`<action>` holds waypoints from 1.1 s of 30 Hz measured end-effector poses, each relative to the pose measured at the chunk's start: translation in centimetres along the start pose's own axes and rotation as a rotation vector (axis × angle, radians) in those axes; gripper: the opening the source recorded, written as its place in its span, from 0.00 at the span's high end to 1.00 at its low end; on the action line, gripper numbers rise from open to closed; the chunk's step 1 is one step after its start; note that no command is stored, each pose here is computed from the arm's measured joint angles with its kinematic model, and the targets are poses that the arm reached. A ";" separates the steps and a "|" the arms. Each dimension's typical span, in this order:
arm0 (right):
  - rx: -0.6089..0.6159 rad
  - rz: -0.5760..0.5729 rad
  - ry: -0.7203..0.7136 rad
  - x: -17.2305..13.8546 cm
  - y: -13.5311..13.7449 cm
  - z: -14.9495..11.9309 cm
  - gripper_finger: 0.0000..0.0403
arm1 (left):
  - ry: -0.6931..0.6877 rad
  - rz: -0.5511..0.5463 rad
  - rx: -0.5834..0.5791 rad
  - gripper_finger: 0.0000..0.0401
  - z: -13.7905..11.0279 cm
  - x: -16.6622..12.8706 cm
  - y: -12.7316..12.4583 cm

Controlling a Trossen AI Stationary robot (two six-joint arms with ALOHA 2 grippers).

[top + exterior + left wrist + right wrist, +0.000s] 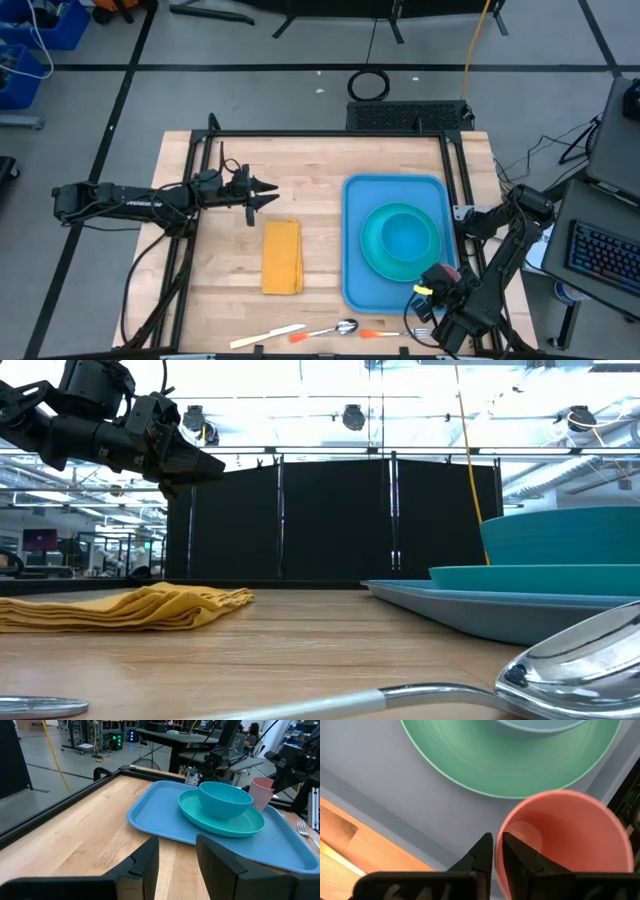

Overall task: Set up tray
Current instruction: Put the pink cup on the tray to the top right of the blue plate, then put the yellow napkin on the tray to the left of the blue plate

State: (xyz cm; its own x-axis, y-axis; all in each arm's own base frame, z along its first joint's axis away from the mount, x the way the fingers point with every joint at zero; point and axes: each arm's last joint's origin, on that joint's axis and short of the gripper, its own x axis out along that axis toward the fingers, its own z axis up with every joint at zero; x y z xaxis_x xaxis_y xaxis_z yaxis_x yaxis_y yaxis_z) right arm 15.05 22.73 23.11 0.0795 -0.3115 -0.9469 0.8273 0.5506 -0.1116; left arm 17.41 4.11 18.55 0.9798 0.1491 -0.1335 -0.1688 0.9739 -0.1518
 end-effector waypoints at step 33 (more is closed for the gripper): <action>-0.040 0.213 -0.195 -2.8 -1.9 2.5 0.88 | 0.004 0.001 0.007 0.67 -0.1 0.0 0.0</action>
State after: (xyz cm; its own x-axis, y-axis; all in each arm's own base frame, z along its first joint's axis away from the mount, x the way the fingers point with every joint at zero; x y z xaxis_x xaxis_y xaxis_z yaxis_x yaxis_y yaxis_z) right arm 14.64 20.60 26.75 0.3576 -0.3271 -0.8747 0.7584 0.6482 0.0676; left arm 17.40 4.11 18.49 0.9792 0.1492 -0.1378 -0.1689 0.9750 -0.1447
